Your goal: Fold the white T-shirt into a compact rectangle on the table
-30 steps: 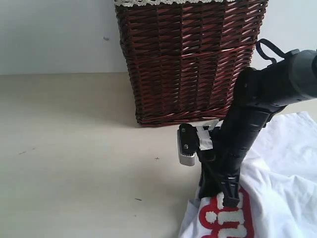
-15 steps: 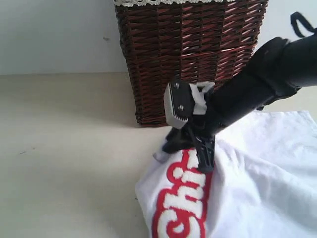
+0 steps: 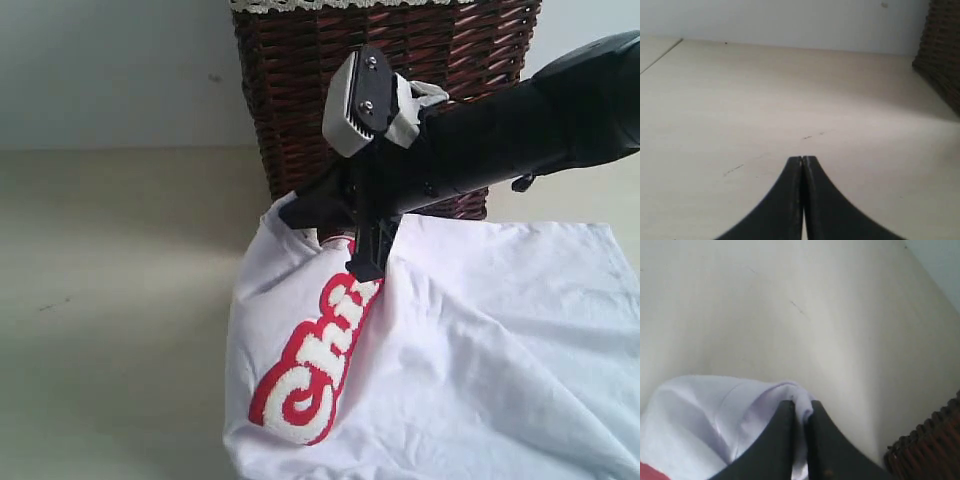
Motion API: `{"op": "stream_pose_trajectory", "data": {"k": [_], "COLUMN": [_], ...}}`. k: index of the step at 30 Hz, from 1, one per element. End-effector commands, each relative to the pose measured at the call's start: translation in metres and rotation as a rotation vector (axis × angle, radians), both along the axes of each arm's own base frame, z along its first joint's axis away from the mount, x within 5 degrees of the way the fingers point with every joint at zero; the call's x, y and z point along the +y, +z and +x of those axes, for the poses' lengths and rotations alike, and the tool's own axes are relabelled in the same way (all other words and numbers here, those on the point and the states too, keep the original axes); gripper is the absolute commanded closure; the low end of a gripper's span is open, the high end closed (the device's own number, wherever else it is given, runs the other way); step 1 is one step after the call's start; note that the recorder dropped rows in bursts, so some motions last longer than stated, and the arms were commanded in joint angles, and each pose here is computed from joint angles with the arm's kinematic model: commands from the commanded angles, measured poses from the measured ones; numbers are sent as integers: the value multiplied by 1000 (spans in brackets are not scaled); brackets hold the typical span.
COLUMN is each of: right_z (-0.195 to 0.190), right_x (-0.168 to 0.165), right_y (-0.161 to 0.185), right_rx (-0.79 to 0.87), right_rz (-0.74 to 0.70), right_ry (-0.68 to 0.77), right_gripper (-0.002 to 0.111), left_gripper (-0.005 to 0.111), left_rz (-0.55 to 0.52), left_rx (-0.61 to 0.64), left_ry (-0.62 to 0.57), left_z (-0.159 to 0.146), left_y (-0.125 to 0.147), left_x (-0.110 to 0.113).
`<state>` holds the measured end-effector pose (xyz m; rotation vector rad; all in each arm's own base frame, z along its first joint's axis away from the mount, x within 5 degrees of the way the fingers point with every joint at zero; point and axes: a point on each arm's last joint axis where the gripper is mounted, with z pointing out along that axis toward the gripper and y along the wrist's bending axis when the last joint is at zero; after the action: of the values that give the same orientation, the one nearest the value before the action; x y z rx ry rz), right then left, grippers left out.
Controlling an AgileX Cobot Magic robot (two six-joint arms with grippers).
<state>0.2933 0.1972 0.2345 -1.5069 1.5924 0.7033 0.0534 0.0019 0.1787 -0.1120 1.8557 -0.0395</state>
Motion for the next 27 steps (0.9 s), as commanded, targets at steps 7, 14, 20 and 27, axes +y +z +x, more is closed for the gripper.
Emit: {"op": "stream_pose_trajectory", "data": {"k": [7,14,20,27], "right_z": [-15,-18,-14,-2], "right_x": [7,7,5,3], "right_y": [53,47,42,41], "right_rx": [-18,11,1,-7], "right_rz": [274,269,228,234], "right_ry": [43,49,8,-124], "right_gripper": [108,108,73,49], "left_gripper": [107,107,107,107], "left_rz": [-3,-3,-3,-3], "left_rx": [-22,-22,-22,-22], "left_ry": [-5,-5,-5,-5], "left_z": [0,0,0,0], "left_y": [3,3,3,3], "left_x": [0,0,0,0]}}
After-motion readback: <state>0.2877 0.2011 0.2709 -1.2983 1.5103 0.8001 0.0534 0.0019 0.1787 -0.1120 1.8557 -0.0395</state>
